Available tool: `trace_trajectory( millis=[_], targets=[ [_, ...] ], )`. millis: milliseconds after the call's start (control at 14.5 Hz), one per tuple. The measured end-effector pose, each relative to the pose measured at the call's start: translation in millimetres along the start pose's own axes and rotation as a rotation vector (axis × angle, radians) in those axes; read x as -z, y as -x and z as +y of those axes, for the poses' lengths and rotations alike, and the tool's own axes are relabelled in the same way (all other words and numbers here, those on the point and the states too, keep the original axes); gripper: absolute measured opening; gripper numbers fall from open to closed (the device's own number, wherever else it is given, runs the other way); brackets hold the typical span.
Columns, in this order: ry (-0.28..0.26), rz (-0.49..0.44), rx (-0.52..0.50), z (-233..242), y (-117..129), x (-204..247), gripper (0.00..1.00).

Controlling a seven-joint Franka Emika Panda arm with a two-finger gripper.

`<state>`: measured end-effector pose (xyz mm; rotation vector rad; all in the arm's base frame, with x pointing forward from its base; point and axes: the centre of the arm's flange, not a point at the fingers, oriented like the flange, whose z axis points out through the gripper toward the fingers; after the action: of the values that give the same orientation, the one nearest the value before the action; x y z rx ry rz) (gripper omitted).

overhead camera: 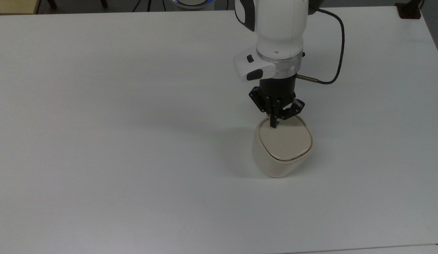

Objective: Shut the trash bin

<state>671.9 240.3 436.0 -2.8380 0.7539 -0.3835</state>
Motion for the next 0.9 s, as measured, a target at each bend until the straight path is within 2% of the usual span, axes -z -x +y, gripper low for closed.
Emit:
trace_trajectory(
  millis=[344, 482, 689, 827, 896],
  targets=[
    [0.005, 0.004, 0.006, 0.1, -0.1, 0.8, 0.01],
    [0.045, -0.024, -0.004, 10.3, -4.9, 13.5, 0.01],
    [0.080, -0.045, -0.001, 32.6, -21.3, 69.0, 0.02],
    [0.097, -0.081, 0.013, 57.6, -29.0, 124.2, 0.09],
    [0.102, -0.096, 0.013, 69.4, -31.6, 145.5, 0.18]
  ],
)
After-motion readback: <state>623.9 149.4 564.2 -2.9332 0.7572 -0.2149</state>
